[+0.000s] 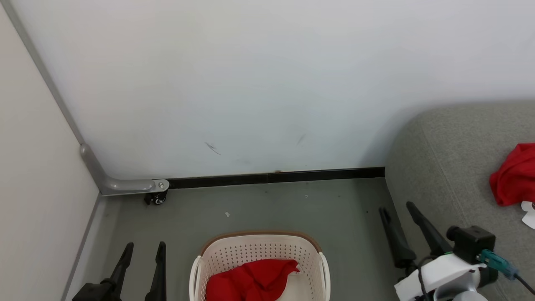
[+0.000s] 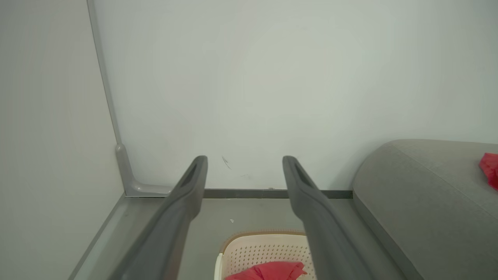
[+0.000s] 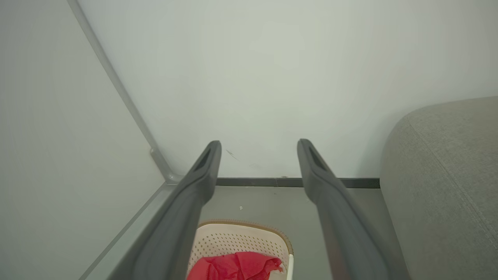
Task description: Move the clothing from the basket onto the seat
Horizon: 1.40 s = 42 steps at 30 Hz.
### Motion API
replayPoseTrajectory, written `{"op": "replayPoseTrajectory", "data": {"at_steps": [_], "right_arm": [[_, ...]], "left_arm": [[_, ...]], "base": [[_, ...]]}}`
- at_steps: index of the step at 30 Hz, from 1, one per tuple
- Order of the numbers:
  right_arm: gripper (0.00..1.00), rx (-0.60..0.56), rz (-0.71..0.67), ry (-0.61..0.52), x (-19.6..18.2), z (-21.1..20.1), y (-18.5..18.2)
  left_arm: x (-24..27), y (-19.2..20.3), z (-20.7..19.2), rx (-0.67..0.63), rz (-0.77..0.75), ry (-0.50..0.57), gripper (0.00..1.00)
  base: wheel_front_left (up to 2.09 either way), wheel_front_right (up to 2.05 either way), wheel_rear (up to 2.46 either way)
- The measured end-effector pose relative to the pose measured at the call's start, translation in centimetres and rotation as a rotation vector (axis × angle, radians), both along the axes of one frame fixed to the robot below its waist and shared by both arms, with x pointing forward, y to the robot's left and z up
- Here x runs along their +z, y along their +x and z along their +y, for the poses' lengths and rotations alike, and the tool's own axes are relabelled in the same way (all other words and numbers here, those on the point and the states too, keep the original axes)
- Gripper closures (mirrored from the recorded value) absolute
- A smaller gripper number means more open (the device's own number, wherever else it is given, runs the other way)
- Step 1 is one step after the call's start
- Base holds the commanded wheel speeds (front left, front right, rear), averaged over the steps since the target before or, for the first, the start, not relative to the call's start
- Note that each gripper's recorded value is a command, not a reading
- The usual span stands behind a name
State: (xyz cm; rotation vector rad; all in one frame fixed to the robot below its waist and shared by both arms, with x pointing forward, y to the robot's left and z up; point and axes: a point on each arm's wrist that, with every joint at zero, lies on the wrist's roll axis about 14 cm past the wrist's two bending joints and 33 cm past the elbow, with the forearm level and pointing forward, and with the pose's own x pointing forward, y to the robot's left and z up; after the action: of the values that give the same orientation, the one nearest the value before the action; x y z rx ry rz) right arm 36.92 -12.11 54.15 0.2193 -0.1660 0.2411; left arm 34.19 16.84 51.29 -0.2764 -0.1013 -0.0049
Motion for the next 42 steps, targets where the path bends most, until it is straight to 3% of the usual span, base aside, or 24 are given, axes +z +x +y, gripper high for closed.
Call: {"op": "replayPoseTrajectory", "data": {"at_steps": [42], "right_arm": [[0.00,-0.032,0.026,-0.011,-1.2,-0.6,-2.0]], "left_arm": [[-1.9,-0.8,-1.0,-0.033,0.059,-0.025,0.00]], "base": [[0.00,0.00,0.00]]}}
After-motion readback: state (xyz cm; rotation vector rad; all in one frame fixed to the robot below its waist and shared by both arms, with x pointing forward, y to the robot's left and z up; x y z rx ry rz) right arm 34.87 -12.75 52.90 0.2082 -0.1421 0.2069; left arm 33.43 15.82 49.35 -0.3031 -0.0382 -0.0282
